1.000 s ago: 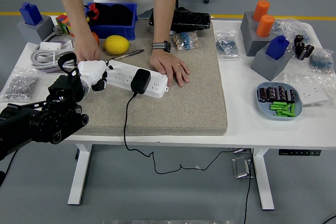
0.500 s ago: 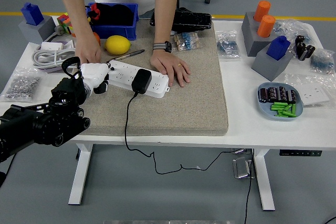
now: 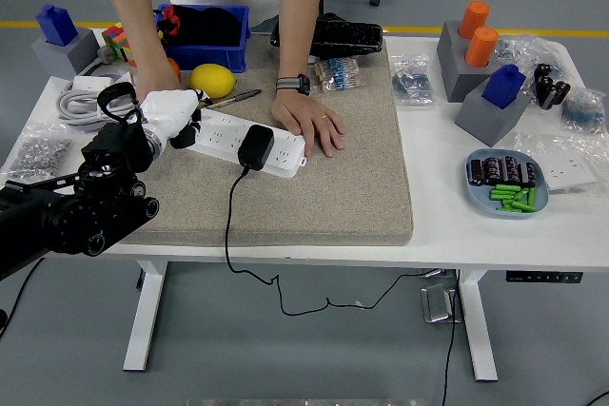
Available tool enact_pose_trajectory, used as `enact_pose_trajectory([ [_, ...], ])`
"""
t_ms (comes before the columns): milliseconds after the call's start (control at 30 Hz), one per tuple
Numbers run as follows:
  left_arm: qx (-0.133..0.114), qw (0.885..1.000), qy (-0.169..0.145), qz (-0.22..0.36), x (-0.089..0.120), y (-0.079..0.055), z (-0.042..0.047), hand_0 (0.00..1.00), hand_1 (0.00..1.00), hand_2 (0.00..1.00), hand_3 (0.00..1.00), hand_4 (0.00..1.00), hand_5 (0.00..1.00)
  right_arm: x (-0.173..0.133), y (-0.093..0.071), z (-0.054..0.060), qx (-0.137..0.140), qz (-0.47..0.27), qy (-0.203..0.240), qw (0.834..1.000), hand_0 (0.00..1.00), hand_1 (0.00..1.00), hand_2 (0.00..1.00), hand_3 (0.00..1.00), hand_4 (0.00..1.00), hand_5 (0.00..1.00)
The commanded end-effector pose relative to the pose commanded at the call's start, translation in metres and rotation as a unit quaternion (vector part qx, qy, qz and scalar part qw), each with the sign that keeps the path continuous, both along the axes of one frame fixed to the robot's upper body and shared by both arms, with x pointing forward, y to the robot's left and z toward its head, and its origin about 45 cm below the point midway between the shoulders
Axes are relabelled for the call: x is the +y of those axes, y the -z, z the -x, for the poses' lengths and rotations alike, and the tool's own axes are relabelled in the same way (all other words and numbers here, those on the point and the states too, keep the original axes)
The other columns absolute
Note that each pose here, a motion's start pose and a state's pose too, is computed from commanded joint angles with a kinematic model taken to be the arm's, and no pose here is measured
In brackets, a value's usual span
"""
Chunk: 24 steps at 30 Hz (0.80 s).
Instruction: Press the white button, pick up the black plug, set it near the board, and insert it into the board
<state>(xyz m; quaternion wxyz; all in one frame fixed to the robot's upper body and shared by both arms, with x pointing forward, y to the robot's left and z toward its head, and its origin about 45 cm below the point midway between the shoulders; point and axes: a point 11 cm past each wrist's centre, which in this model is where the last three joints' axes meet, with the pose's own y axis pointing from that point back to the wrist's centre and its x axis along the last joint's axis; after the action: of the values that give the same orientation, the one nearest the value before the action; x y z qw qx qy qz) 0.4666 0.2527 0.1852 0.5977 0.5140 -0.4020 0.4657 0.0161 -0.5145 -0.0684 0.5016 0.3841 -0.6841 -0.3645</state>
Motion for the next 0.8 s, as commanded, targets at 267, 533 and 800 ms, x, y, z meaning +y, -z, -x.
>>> enact_pose_trajectory([
  [267, -0.031, 0.993, -0.014, 0.110, 0.004, -0.021, 0.0062, 0.313, 0.274, 0.301, 0.785, 0.002, 0.002, 0.000, 0.000, 0.004, 0.003, 0.000, 0.002, 1.000, 0.854, 0.728, 0.717, 0.687, 0.857, 0.470],
  [533, -0.052, 0.981, -0.037, 0.181, 0.018, -0.032, 0.0143, 0.862, 0.908, 0.857, 0.858, 0.934, 0.502, 0.001, 0.001, 0.005, 0.005, -0.001, 0.001, 1.000, 0.854, 0.728, 0.717, 0.687, 0.857, 0.470],
  [800, -0.077, 0.960, -0.068, 0.260, 0.037, -0.036, 0.0235, 0.998, 0.998, 0.976, 0.965, 0.998, 0.904, 0.001, 0.001, 0.004, 0.003, -0.001, 0.002, 1.000, 0.854, 0.728, 0.716, 0.687, 0.857, 0.469],
])
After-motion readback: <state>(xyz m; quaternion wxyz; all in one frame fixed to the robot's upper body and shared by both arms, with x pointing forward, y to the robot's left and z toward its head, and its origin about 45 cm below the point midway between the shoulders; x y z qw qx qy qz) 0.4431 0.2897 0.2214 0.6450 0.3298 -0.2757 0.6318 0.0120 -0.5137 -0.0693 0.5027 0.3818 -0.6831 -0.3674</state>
